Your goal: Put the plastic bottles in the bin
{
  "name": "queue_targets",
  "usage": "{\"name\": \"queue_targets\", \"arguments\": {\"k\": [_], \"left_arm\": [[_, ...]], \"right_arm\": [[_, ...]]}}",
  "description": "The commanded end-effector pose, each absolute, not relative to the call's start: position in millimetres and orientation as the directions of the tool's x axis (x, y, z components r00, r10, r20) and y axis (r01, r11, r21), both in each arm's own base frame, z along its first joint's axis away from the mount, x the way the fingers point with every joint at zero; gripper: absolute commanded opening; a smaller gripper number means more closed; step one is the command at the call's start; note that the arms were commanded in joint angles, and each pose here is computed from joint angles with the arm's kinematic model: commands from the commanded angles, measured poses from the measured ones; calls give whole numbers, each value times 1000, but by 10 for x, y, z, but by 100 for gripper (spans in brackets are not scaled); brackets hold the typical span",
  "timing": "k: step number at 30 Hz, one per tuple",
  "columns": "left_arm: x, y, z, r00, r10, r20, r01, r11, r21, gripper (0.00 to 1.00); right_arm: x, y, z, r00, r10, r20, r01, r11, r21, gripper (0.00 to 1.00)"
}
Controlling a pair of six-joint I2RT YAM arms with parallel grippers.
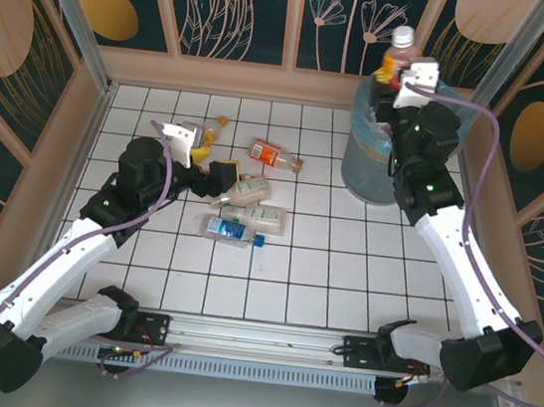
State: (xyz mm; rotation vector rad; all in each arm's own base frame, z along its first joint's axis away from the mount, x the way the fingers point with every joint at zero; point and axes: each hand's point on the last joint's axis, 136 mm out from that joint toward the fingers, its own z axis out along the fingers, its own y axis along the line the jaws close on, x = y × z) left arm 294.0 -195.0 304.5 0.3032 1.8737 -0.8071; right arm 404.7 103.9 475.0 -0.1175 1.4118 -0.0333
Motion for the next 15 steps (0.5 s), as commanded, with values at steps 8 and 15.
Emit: {"name": "queue_targets", "arguments": {"k": [8, 15], "left_arm": [[2870, -1844, 3026, -416, -172, -893, 517, 763, -387, 94], [2868, -1817, 2888, -435, -177, -883, 494, 773, -399, 94]], "right_arm": [[4576, 4, 4248, 128, -57, -990, 335, 942, -11, 54], [4551, -2, 4157, 115, -81, -990, 342, 939, -37, 62]]}}
